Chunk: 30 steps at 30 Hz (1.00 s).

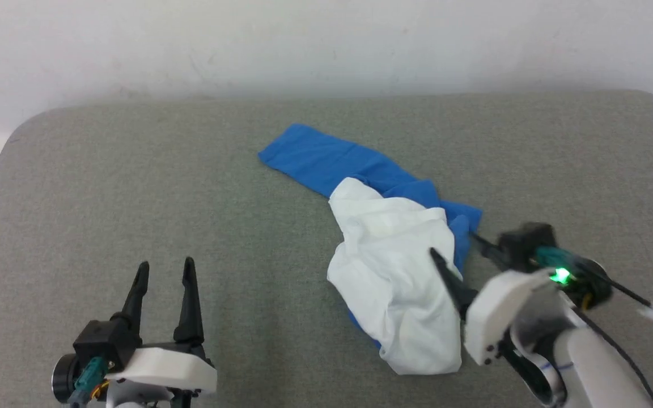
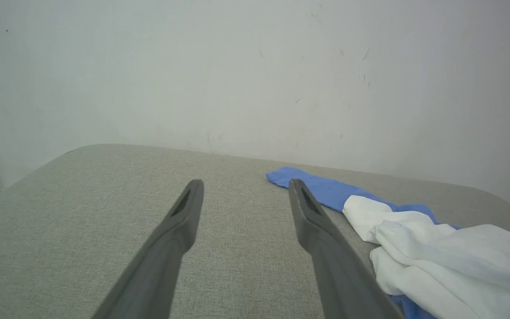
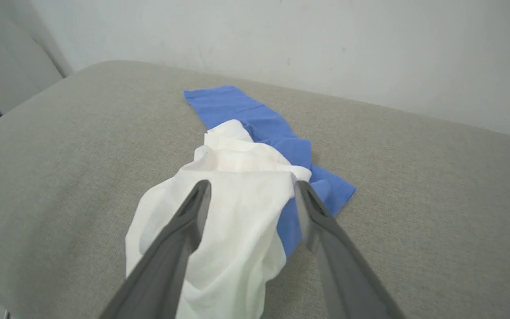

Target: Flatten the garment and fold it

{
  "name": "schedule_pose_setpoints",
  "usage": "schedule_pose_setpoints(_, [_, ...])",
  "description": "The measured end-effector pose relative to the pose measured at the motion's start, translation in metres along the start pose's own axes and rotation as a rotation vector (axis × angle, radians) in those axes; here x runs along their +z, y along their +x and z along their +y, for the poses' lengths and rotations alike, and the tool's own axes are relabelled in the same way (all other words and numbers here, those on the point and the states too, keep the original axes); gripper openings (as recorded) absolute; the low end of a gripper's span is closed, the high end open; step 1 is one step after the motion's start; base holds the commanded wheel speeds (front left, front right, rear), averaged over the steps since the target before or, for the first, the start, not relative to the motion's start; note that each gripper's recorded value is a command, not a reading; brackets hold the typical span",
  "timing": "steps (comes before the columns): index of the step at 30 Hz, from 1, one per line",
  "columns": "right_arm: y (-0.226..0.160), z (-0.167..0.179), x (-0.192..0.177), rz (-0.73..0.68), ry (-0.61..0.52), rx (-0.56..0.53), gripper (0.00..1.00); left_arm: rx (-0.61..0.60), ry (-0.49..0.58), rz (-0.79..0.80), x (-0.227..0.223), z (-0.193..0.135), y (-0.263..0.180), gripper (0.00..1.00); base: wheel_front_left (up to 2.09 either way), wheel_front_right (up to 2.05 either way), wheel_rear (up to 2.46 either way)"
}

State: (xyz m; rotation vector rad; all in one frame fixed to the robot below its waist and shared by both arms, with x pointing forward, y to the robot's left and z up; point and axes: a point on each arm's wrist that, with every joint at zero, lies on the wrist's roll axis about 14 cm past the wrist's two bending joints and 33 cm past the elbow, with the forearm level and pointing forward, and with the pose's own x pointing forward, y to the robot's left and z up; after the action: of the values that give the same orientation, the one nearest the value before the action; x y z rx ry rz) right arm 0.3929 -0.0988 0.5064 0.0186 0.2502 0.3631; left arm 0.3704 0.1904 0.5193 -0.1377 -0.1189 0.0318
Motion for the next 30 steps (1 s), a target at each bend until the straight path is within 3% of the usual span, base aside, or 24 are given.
schedule_pose_setpoints(8, [0.034,0.064,-0.021,0.297,-0.149,0.269,1.00,-0.007,0.047,-0.028,0.009,0.003,0.010,1.00,0.00,0.00,0.00])
schedule_pose_setpoints(15, [0.051,0.061,-0.055,0.506,-0.228,0.297,1.00,0.022,0.052,0.000,-0.001,0.012,0.013,1.00,0.00,0.00,0.00])
schedule_pose_setpoints(16, [0.053,0.059,-0.060,0.529,-0.229,0.293,0.95,0.025,0.051,0.007,-0.003,0.013,0.013,1.00,0.00,0.00,0.00])
schedule_pose_setpoints(17, [0.055,0.057,-0.064,0.552,-0.225,0.289,0.42,0.028,0.051,0.013,-0.005,0.013,0.013,1.00,0.00,0.00,0.00])
schedule_pose_setpoints(18, [0.056,0.053,-0.070,0.576,-0.223,0.283,0.27,0.031,0.050,0.016,-0.006,0.014,0.014,1.00,0.00,0.00,0.00])
schedule_pose_setpoints(19, [0.058,0.052,-0.073,0.589,-0.223,0.280,0.00,0.033,0.049,0.019,-0.008,0.014,0.015,1.00,0.00,0.00,0.00])
schedule_pose_setpoints(24, [0.066,0.050,-0.061,0.530,-0.202,0.272,0.00,0.042,0.049,0.024,-0.010,0.016,0.017,1.00,0.00,0.00,0.00])
schedule_pose_setpoints(30, [0.074,0.023,0.007,0.244,-0.117,0.184,0.00,0.036,0.047,0.015,-0.007,0.013,0.019,1.00,0.00,0.00,0.00])
